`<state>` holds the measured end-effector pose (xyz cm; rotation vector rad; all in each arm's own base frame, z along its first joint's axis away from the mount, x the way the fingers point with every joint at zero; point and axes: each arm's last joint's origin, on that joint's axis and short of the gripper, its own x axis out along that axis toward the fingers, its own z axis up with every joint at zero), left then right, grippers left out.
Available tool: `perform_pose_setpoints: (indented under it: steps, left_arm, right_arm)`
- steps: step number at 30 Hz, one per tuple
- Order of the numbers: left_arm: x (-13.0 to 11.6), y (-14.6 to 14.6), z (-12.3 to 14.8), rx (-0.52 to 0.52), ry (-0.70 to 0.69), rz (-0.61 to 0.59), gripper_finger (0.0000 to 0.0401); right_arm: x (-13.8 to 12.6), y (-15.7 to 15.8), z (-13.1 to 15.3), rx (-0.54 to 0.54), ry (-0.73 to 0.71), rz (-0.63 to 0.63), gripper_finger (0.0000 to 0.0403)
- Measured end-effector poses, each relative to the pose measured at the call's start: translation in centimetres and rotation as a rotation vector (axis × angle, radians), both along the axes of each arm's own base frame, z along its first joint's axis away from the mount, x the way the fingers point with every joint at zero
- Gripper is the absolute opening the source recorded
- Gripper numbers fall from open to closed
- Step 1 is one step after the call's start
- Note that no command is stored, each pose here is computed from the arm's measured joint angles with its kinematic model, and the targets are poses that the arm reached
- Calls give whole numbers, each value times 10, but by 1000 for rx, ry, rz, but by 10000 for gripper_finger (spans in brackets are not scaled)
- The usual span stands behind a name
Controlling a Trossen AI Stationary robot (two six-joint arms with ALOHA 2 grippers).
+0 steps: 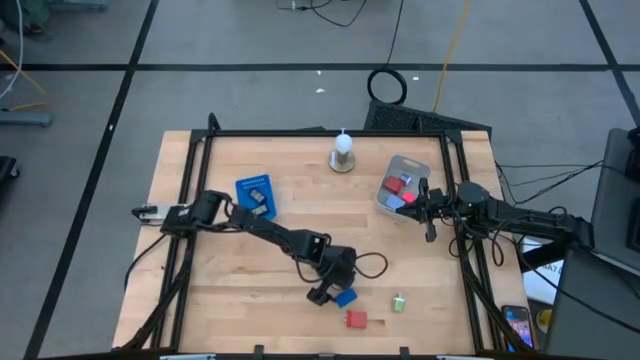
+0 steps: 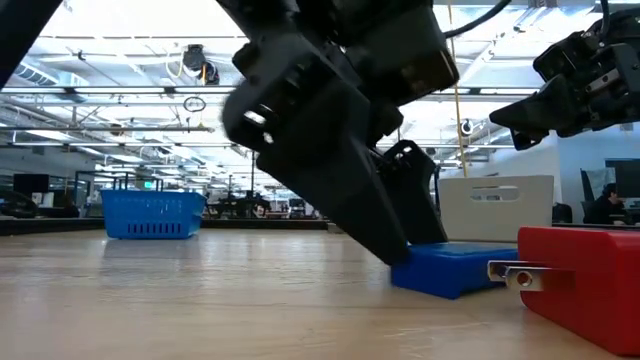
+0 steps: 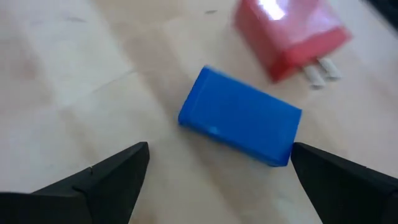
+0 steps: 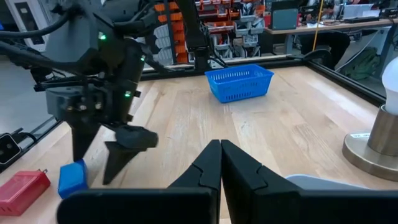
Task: Pick & Place Office items
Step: Put the blue digital clock into the blue bin
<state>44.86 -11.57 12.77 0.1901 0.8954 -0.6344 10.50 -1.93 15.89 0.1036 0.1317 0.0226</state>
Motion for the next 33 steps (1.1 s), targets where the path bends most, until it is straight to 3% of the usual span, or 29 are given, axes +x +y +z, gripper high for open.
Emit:
perform_pose_setpoints:
  steps: [9, 14, 24, 33]
  left_arm:
    - [10, 34, 1, 14, -7, 162, 397]
    - [11, 48, 5, -93, 37, 200, 397]
    - [4, 0, 16, -45, -15, 202, 397]
    - [13, -1, 23, -77, -22, 275, 397]
  right_arm:
    - [0, 0, 0, -4, 0, 0, 0]
    - [0, 0, 0, -9, -1, 1, 0]
    - [0, 0, 0, -1, 1, 1, 0]
    - [0, -1, 2, 36, -21, -25, 0]
